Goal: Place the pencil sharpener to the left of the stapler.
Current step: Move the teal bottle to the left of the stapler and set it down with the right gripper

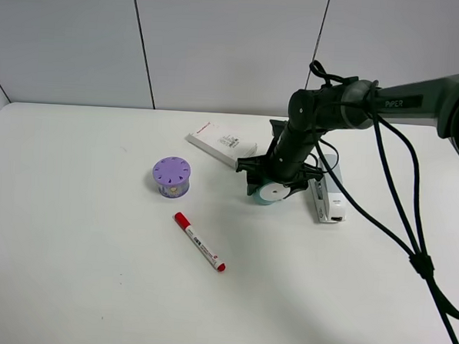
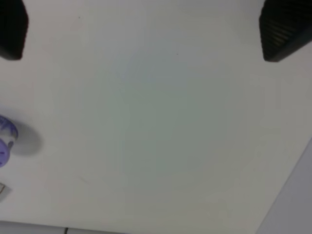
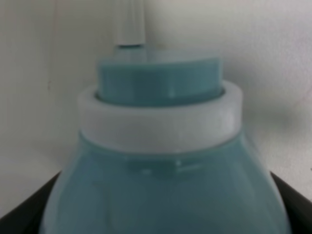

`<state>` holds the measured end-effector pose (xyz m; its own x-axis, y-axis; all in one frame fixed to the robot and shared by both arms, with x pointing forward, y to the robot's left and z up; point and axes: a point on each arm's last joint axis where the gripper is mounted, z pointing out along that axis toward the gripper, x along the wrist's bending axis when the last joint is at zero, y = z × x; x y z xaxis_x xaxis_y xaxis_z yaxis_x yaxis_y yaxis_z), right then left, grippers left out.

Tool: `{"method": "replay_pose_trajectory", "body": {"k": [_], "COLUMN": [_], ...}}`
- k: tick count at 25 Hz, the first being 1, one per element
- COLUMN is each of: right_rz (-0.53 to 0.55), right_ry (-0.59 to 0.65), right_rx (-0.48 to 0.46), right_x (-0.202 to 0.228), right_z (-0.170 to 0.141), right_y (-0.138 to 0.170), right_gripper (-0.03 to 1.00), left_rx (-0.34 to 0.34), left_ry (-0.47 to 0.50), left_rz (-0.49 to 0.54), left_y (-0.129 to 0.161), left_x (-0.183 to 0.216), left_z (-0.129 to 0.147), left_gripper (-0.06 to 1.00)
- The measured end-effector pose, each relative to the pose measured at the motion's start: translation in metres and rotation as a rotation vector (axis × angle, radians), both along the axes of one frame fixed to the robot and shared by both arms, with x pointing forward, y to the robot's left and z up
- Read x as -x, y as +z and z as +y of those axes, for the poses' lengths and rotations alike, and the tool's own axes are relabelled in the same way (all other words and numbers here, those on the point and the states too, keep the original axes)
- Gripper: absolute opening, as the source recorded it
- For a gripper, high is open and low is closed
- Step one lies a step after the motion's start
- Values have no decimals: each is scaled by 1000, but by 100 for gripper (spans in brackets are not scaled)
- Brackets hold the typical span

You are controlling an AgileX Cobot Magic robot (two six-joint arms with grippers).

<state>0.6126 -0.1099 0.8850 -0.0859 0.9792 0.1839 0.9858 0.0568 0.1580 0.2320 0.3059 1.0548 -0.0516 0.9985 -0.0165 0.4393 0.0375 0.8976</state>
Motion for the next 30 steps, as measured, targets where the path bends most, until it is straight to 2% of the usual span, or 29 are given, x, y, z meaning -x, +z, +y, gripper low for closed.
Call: {"method": "replay_pose_trajectory", "body": {"k": [7, 18, 30], "right_rz": [0, -18, -18], "right_ry": [-1, -5, -5], "right_rx": [-1, -10, -10], "right_x": [0, -2, -2], "right_z": [0, 1, 1], "right_y": [0, -3, -3], "right_gripper": [69, 97, 99], "left_rx": [0, 0, 0], "left_ry": [0, 0, 0], "left_rz": [0, 0, 0], "left_y": [0, 0, 0], "left_x": [0, 0, 0], "left_z": [0, 0, 0], "left_gripper": [95, 95, 95]}}
